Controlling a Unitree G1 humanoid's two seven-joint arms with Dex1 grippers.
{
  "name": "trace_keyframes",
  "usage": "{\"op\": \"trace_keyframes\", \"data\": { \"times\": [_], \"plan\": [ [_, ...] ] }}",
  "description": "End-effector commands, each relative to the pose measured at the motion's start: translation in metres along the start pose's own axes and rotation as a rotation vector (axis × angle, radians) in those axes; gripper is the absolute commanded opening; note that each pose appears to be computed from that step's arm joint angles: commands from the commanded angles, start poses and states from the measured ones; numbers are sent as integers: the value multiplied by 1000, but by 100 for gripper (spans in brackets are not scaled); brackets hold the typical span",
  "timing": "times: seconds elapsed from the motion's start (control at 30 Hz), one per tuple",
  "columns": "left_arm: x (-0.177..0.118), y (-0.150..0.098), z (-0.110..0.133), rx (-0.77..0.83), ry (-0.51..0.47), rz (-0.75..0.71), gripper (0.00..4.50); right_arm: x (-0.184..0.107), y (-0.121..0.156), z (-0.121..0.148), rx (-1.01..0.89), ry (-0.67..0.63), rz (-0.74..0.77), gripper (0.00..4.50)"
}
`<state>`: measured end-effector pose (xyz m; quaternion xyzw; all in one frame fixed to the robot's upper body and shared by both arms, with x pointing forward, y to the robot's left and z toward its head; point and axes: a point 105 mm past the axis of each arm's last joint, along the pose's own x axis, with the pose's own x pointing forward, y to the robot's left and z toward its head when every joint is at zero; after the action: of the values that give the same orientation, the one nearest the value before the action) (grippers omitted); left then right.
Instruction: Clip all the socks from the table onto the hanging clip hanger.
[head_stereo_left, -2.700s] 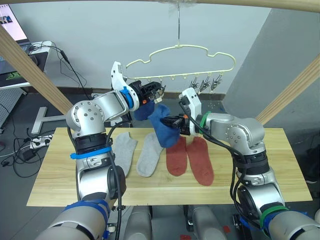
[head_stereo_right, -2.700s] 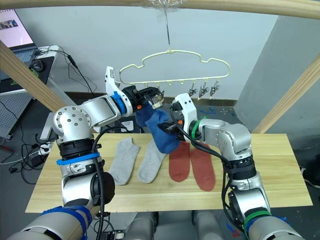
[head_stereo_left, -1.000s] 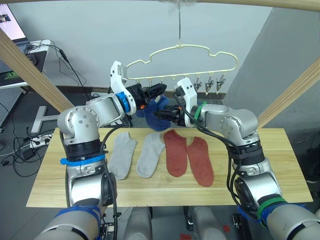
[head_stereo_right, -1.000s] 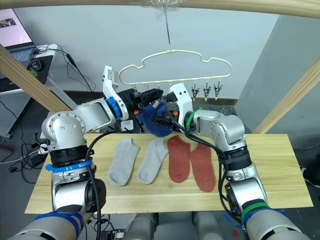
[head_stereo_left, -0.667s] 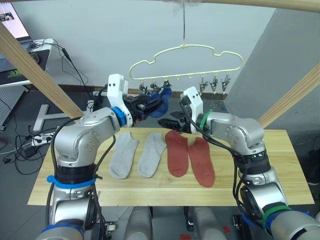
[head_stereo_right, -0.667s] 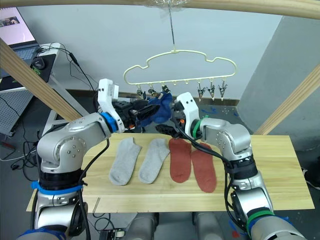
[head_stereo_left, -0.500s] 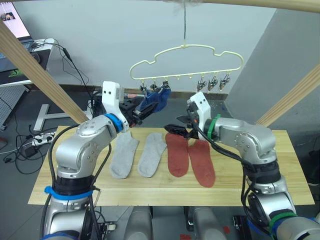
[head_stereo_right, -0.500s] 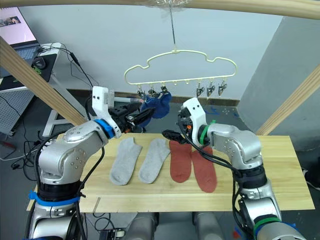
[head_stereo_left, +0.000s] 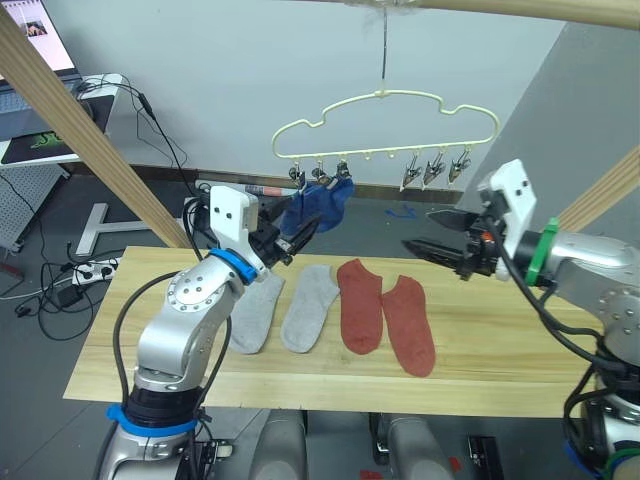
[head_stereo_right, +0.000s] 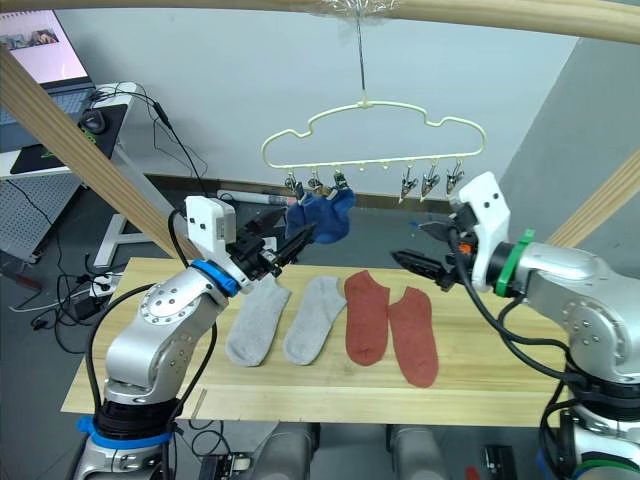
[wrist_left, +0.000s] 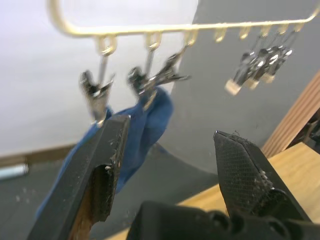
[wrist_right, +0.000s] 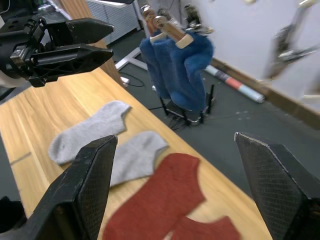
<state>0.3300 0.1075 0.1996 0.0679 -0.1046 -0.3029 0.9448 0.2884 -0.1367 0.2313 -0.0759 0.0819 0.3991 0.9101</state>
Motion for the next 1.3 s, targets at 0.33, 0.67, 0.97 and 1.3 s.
{"op": "trace_keyframes", "data": {
  "times": [0.33,0.67,0.97,1.3],
  "plan": [
    [21,-12,8,73,-107,12,285,-12,5,6,-35,-22,-19,395],
    [31,-19,5,39,-92,-6,151,-13,7,6,-30,-23,-25,396],
    [71,-19,-30,39,8,24,151,-15,8,7,-23,-33,-47,396],
    [84,8,-33,65,4,160,151,-19,9,4,-10,-34,-73,396]
  ]
}}
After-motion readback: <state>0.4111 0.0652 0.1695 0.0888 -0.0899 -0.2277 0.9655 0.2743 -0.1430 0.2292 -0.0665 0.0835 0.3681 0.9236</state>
